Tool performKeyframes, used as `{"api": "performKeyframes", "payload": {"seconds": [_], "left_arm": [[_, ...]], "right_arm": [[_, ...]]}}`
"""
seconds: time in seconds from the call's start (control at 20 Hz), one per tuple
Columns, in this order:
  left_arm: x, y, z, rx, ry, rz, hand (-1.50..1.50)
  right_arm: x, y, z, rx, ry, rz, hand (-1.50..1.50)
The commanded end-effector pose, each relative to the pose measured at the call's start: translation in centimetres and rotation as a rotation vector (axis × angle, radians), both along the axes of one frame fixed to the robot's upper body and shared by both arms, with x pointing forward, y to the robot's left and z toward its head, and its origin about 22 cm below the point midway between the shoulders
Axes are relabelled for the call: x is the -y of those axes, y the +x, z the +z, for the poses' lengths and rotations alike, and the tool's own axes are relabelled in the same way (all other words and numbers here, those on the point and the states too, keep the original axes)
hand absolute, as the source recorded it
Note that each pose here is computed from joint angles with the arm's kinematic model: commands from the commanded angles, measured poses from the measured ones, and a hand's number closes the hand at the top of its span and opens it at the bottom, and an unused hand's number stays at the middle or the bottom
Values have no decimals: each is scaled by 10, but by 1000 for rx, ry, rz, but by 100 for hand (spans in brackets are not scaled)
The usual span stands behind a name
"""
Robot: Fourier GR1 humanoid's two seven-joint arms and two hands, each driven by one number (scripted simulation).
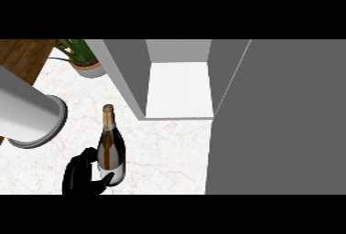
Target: Pick up the wine, place it into the cabinet and close the cabinet
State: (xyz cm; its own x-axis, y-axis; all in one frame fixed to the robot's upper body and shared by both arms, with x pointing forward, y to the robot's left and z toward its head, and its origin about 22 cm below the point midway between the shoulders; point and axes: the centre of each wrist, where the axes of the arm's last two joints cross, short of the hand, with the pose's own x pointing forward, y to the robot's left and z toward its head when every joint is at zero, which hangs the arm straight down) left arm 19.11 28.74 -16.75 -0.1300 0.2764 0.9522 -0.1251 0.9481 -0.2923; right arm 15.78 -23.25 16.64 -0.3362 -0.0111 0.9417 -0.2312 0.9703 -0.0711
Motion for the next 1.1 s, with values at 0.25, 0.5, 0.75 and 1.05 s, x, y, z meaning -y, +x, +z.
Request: {"api": "performKeyframes", "payload": {"seconds": [0.25, 0.5, 0.75, 1.05], "left_arm": [[-16, -27, 8, 34, -74, -215, 150], [10, -31, 17, 123, -90, -226, 150], [24, -29, 63, 137, -111, -269, 150], [44, -11, 121, 153, -117, -281, 150]], "right_arm": [[-8, 2, -1, 8, 0, -13, -150], [3, 1, -3, -14, 11, -15, -150], [7, 1, -9, 2, 1, -4, -150], [-3, -2, -19, 6, 25, 5, -150]]}}
